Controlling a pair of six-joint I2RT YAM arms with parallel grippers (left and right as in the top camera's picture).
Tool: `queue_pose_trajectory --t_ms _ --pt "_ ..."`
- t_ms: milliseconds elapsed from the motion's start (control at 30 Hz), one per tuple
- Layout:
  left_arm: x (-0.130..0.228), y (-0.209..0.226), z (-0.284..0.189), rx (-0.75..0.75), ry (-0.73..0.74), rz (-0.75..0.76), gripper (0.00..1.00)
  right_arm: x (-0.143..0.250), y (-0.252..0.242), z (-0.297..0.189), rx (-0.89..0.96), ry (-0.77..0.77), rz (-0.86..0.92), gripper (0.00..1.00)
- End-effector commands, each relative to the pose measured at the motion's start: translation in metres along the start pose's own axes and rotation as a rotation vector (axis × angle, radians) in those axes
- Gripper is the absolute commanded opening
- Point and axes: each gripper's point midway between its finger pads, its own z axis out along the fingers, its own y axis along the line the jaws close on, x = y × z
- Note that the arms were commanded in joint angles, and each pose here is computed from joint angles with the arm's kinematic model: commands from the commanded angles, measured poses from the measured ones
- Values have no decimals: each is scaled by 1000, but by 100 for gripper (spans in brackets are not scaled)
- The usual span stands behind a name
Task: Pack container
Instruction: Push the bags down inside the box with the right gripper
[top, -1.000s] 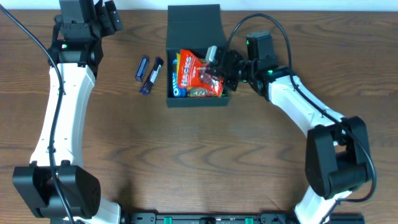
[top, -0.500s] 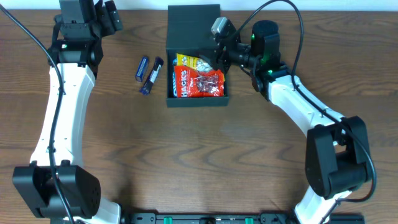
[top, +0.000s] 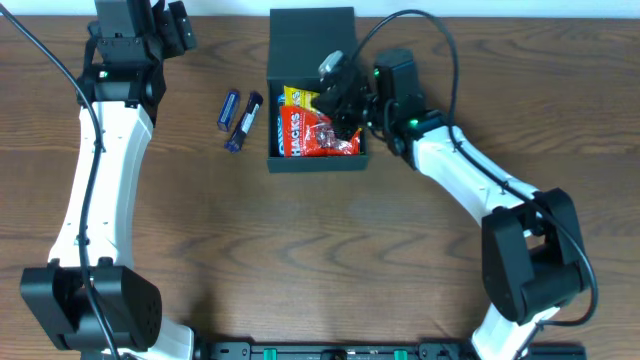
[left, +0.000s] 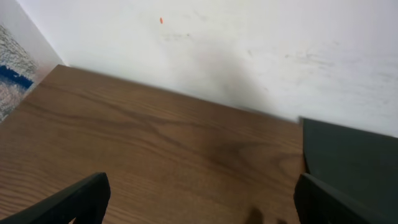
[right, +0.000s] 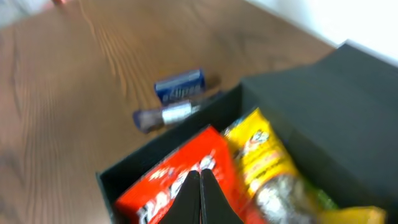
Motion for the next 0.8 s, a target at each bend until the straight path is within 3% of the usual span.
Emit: queue_pose_trajectory --t_ms 0,333,767 --pt "-19 2 -13 1 -50 4 95 -16 1 -1 71 6 -72 1" --pt "-19 2 -13 2 -51 4 95 -9 -5 2 98 183 -38 1" --pt "-19 2 -13 1 -50 4 95 76 -21 39 105 406 46 1"
